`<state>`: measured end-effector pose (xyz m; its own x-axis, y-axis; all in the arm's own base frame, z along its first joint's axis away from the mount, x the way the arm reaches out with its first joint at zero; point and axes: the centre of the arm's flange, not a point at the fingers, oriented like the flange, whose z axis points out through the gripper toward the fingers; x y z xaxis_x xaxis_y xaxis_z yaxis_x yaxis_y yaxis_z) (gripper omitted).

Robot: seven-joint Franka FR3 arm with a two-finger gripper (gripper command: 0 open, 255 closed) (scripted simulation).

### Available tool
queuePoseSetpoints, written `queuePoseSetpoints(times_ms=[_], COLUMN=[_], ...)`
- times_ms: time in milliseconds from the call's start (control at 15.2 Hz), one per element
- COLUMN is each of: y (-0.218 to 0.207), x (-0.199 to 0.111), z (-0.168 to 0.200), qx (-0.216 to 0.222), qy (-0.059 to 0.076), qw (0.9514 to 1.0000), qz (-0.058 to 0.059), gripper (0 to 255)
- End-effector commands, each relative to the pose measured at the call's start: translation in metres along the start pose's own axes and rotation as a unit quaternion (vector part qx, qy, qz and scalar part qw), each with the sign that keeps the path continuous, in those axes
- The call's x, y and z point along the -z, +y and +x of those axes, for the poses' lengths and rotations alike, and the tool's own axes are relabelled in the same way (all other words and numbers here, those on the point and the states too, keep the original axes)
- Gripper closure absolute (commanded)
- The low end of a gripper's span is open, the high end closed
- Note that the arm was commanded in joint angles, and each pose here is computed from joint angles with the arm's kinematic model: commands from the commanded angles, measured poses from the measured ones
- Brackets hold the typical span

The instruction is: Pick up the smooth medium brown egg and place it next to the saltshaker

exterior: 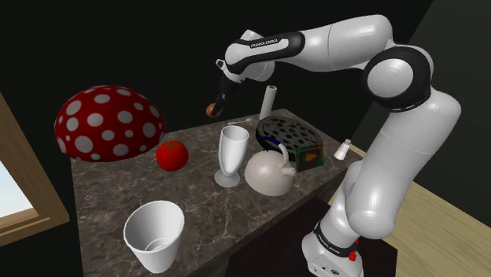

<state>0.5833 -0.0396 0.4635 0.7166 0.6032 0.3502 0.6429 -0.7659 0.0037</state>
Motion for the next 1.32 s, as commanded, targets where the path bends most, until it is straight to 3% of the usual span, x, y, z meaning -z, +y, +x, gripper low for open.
queuePoseSetpoints(times_ms=[0, 330, 1254], y=[0.000, 0.000, 0.041], x=[0.011, 0.031, 0.094], z=[0.004, 0.012, -0.157], qx=[0.000, 0.000, 0.000], qy=[0.000, 0.000, 0.000], qw=[1.0000, 1.0000, 1.0000], qz=[0.000, 0.000, 0.000], gripper=[255, 255, 255])
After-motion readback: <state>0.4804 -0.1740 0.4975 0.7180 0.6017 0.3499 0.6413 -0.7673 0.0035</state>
